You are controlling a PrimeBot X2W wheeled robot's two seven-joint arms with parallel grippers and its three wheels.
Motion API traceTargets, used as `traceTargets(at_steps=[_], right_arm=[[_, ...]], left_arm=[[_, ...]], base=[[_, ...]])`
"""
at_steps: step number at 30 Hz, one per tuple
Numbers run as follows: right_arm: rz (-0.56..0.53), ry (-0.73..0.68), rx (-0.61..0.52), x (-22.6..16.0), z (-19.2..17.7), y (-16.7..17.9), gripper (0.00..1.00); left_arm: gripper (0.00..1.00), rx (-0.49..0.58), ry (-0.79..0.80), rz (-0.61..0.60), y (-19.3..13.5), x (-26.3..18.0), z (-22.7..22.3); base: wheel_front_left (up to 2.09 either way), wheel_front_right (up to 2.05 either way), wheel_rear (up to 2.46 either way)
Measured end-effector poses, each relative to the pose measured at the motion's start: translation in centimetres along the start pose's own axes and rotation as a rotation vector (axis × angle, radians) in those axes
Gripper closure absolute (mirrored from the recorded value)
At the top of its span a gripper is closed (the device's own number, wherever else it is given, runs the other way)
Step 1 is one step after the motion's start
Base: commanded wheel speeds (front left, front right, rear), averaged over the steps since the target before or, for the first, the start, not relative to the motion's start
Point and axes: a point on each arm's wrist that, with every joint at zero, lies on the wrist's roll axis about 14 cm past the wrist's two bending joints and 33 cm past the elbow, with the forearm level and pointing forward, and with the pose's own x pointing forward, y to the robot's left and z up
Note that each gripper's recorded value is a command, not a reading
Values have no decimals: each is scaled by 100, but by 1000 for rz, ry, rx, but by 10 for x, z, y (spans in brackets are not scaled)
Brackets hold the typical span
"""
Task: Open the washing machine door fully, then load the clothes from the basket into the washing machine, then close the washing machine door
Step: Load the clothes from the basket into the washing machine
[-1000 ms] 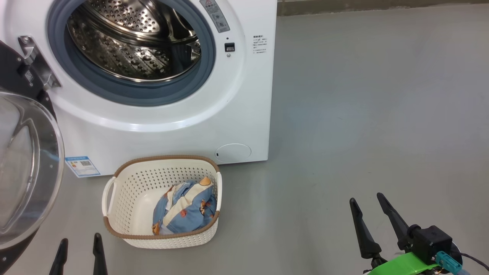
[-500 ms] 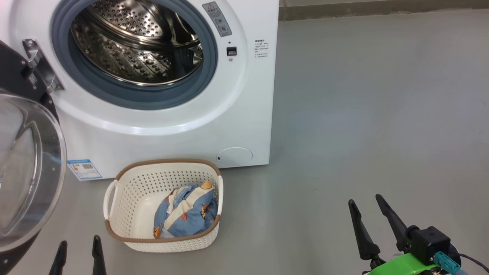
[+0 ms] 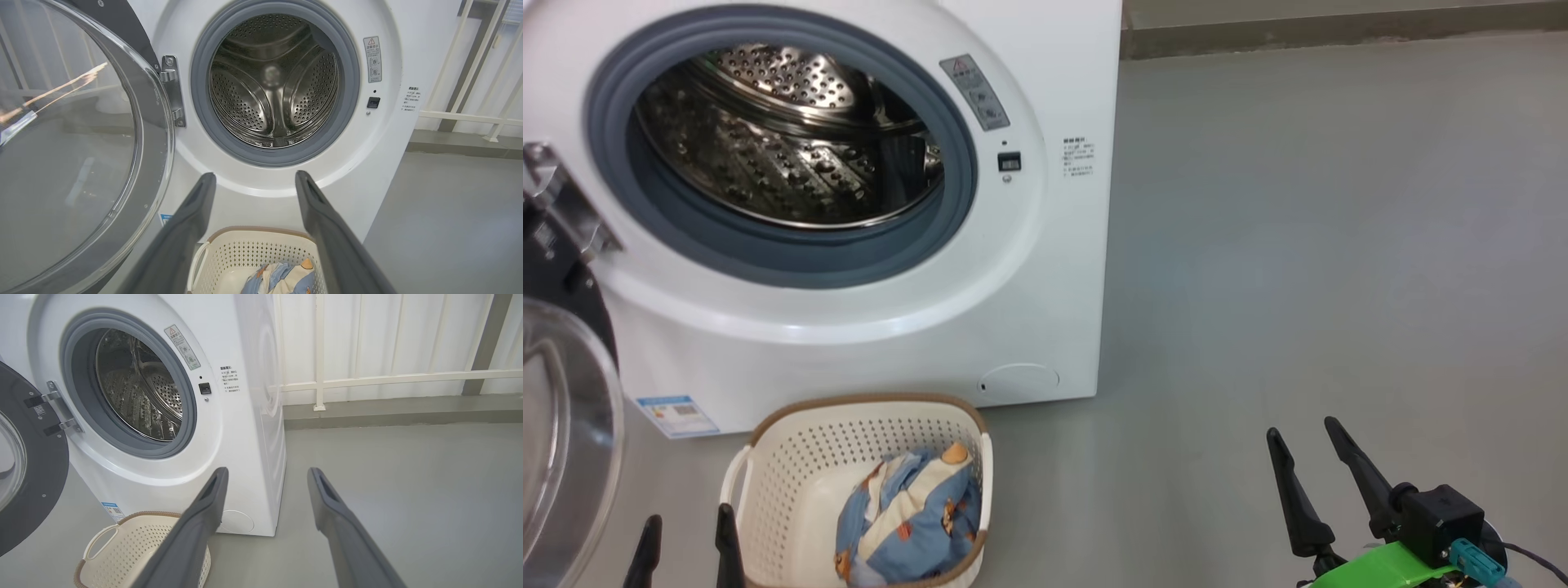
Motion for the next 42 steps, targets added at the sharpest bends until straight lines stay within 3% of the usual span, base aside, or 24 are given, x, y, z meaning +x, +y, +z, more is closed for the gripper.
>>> traceTargets(at_steps=[12,42], right_arm=[[0,17,4,2,-6,0,0],[11,49,11,4,-17,3,0]], left_arm=[[0,4,11,11,4,1,-3],[0,-3,35,7,1,1,-10]], base=[[113,-113,0],[1,-1,0]])
